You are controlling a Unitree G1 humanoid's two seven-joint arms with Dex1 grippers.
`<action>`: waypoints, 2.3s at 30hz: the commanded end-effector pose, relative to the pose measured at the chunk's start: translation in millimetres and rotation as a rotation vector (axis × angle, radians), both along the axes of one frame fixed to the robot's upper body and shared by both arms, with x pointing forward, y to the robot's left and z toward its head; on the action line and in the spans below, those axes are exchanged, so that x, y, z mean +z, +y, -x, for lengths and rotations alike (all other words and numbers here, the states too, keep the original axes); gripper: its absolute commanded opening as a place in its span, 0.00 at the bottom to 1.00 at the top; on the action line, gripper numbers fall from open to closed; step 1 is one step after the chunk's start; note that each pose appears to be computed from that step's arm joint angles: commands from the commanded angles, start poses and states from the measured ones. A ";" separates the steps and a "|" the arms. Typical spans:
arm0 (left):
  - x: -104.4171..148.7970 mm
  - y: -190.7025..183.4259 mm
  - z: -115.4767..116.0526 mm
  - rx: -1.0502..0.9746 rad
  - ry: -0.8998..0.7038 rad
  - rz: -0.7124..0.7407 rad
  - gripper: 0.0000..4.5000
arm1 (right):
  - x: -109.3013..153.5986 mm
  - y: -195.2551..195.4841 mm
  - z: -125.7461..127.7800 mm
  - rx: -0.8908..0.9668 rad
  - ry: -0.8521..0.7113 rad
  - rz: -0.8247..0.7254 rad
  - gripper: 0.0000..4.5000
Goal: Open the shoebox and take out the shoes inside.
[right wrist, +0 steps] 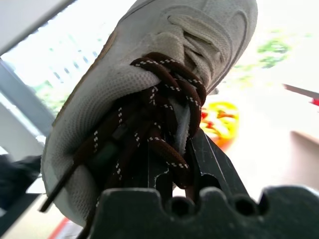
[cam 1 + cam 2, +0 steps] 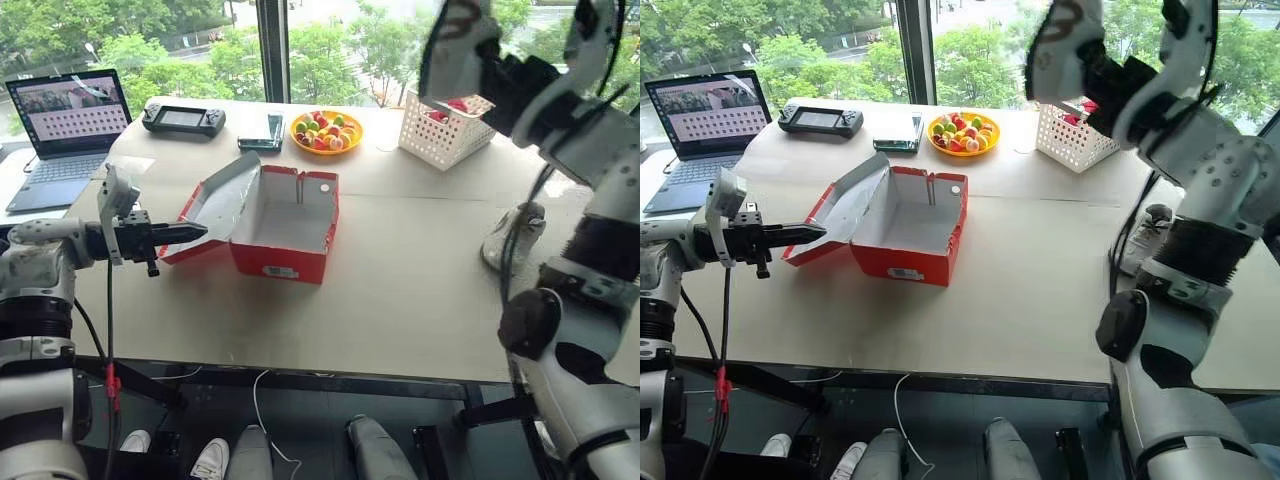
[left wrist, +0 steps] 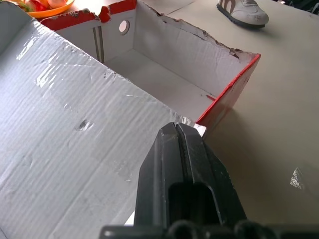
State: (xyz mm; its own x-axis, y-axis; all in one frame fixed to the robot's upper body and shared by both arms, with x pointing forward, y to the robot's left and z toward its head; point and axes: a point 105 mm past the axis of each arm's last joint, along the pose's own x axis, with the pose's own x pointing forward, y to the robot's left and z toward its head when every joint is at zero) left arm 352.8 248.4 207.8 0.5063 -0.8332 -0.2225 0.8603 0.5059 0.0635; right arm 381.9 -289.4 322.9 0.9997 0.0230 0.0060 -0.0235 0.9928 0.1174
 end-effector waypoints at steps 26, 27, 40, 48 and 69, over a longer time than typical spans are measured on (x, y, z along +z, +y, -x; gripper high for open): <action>5.9 -6.6 -0.4 -0.043 -0.030 -0.016 0.00 | -159.5 -110.5 -0.8 -0.243 0.550 0.416 0.01; 5.8 -6.6 -0.3 -0.043 -0.030 -0.016 0.00 | -159.3 -109.5 -2.0 -0.243 0.545 0.413 0.11; 5.5 -7.0 0.5 -0.045 -0.026 -0.018 0.00 | -87.7 -114.4 8.2 -0.259 0.432 0.590 0.71; 5.9 -7.1 -0.6 -0.042 -0.028 -0.019 0.00 | -45.7 -68.7 23.0 -0.071 0.353 0.649 0.71; -35.6 108.6 17.8 1.201 -0.317 0.316 0.00 | -128.6 91.5 39.5 -0.071 -0.110 0.446 0.71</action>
